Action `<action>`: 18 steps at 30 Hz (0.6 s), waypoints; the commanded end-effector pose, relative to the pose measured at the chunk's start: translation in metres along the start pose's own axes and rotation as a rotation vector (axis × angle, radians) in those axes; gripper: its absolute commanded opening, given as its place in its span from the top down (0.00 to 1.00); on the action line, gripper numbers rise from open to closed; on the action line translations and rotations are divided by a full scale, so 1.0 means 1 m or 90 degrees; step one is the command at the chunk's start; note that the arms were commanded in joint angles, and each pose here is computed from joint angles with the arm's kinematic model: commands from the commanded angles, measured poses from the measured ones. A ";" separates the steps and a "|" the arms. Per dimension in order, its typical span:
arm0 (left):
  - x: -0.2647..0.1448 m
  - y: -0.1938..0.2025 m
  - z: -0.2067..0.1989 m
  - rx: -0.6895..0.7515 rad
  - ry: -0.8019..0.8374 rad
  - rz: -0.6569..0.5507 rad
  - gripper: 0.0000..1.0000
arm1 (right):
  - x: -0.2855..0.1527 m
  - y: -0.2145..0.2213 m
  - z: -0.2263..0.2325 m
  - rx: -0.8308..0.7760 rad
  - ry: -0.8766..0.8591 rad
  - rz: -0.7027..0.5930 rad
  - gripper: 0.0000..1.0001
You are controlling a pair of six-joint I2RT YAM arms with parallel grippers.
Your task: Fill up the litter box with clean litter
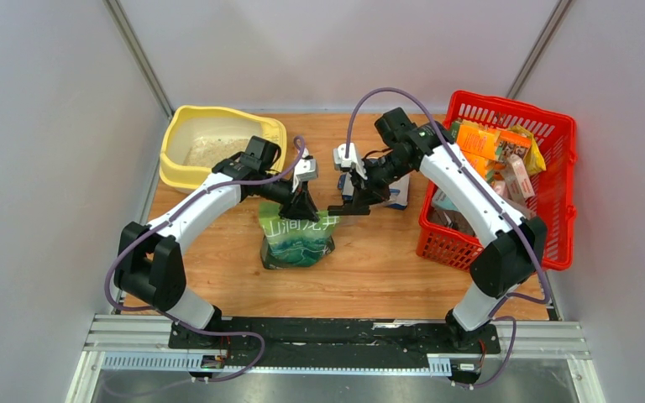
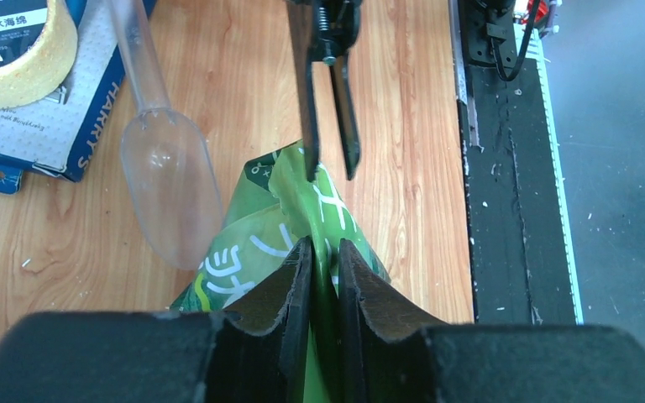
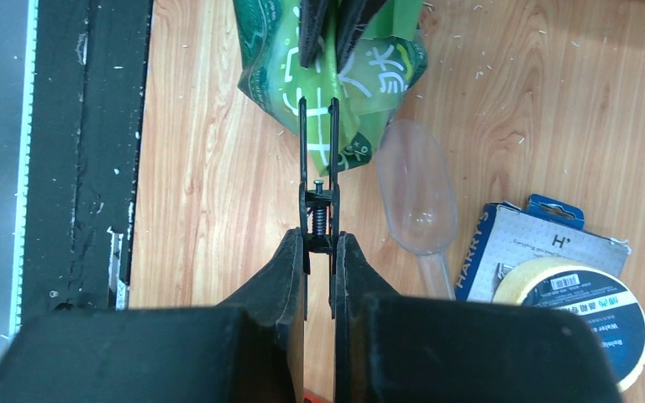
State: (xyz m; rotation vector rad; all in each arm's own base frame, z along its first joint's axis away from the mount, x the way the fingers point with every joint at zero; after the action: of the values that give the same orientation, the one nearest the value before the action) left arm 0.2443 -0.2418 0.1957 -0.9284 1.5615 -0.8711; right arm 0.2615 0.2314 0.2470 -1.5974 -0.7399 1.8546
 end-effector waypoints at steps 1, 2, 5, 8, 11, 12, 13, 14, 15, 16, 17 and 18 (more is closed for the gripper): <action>-0.002 -0.007 -0.006 0.025 0.031 -0.020 0.77 | -0.008 -0.016 -0.013 -0.047 0.045 -0.016 1.00; -0.002 -0.008 -0.006 0.024 0.033 -0.022 0.77 | -0.006 -0.016 -0.015 -0.045 0.044 -0.015 1.00; -0.002 -0.011 -0.006 0.023 0.031 -0.027 0.79 | -0.005 -0.017 -0.018 -0.050 0.046 -0.017 1.00; -0.002 -0.013 -0.004 0.021 0.022 -0.036 0.84 | -0.002 -0.013 -0.017 -0.056 0.027 -0.005 1.00; -0.001 -0.015 0.000 0.021 0.010 -0.041 0.91 | 0.003 -0.009 -0.012 -0.042 -0.006 0.006 1.00; -0.001 -0.016 0.001 0.025 0.007 -0.043 0.92 | 0.005 -0.006 -0.010 -0.035 -0.017 0.011 1.00; 0.000 -0.017 0.001 0.021 0.007 -0.044 0.92 | 0.006 -0.005 -0.009 -0.034 -0.022 0.014 1.00; 0.000 -0.017 0.002 0.021 0.006 -0.046 0.94 | 0.007 -0.005 -0.008 -0.040 -0.027 0.017 1.00; 0.000 -0.019 0.003 0.024 0.004 -0.048 0.95 | 0.007 -0.003 -0.007 -0.036 -0.032 0.023 1.00; -0.001 -0.020 0.004 0.023 0.001 -0.049 0.95 | 0.009 -0.001 -0.008 -0.034 -0.035 0.027 1.00; -0.001 -0.021 0.004 0.021 0.001 -0.050 0.96 | 0.010 0.000 -0.007 -0.035 -0.037 0.030 1.00; 0.000 -0.021 0.005 0.020 0.000 -0.052 0.95 | 0.011 0.000 -0.008 -0.036 -0.038 0.032 1.00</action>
State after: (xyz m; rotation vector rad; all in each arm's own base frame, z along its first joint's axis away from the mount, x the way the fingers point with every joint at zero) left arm 0.2460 -0.2428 0.1968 -0.9573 1.5675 -0.8476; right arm 0.2757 0.2378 0.2321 -1.6200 -0.7474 1.9057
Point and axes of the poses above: each gripper's point midway between its finger pads, its own x axis out along the fingers, its own z axis along the line the jaws close on, y = z × x, the point moved 3 cm from there along -x, back along the fingers, and after that the axes turned 6 degrees about x, right-handed, at the moved point
